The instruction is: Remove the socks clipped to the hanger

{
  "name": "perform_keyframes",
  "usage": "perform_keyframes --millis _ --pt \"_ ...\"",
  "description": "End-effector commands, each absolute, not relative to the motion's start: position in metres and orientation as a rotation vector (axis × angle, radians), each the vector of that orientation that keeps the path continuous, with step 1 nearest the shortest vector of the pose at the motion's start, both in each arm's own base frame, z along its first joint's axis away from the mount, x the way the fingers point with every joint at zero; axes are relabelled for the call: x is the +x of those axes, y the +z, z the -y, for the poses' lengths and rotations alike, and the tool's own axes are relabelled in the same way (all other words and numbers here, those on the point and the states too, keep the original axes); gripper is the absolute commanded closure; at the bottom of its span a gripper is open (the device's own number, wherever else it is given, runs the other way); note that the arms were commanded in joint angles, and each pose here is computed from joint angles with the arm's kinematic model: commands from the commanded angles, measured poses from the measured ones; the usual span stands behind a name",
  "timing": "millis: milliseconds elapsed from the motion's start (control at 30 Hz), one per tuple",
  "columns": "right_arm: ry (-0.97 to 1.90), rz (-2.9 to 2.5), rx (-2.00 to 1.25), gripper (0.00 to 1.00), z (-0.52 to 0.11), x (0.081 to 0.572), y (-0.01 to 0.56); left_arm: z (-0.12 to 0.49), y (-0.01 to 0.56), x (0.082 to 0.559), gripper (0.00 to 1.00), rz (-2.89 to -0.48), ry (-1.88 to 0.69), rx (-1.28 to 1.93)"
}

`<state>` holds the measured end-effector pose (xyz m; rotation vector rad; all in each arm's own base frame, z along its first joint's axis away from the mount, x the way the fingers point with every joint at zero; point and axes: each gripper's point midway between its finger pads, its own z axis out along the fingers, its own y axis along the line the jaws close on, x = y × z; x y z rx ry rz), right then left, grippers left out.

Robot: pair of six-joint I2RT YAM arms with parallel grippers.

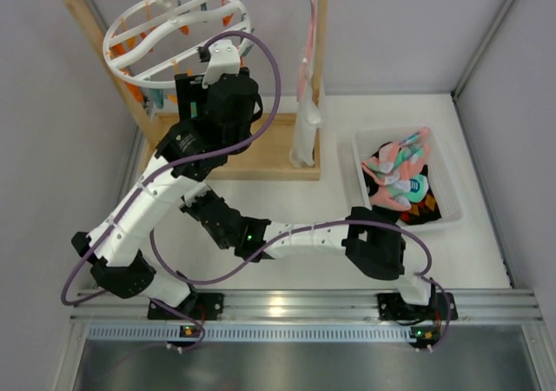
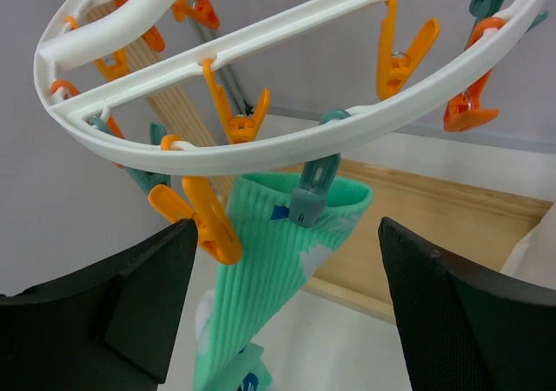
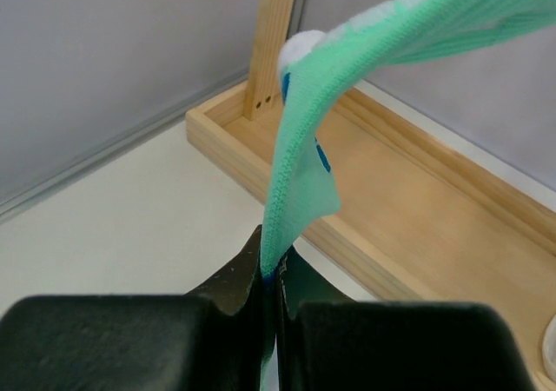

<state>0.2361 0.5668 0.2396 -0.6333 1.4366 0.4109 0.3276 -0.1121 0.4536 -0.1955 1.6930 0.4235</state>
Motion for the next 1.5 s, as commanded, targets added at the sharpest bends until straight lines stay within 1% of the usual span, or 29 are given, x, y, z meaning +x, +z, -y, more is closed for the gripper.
perform_keyframes --millis 0,267,567,833,1000,1233,1467 --pt "0.433 -1.401 -0.727 1.00 -0.589 0.217 0.250 0.106 0.464 0.326 0.12 -1.666 0.485 -0.227" --pt "0.377 -1.348 -0.852 1.00 -0.607 0.210 0.250 0.108 0.466 0.329 0.11 -1.665 0.559 -0.209" --pt "0.338 -1.268 -0.950 1.00 -0.627 0.187 0.253 0.104 0.466 0.327 0.10 -1.659 0.635 -0.209" --pt "0.350 -1.204 -1.005 1.00 -0.641 0.176 0.263 0.104 0.464 0.330 0.09 -1.656 0.669 -0.219" --pt "0.386 -1.175 -1.015 1.00 -0.643 0.170 0.273 0.099 0.454 0.343 0.09 -1.680 0.683 -0.209" --pt "0.419 -1.151 -1.028 1.00 -0.647 0.164 0.277 0.077 0.433 0.359 0.13 -1.720 0.709 -0.235" --pt "0.424 -1.144 -1.036 1.00 -0.648 0.164 0.271 0.068 0.433 0.361 0.18 -1.724 0.698 -0.253"
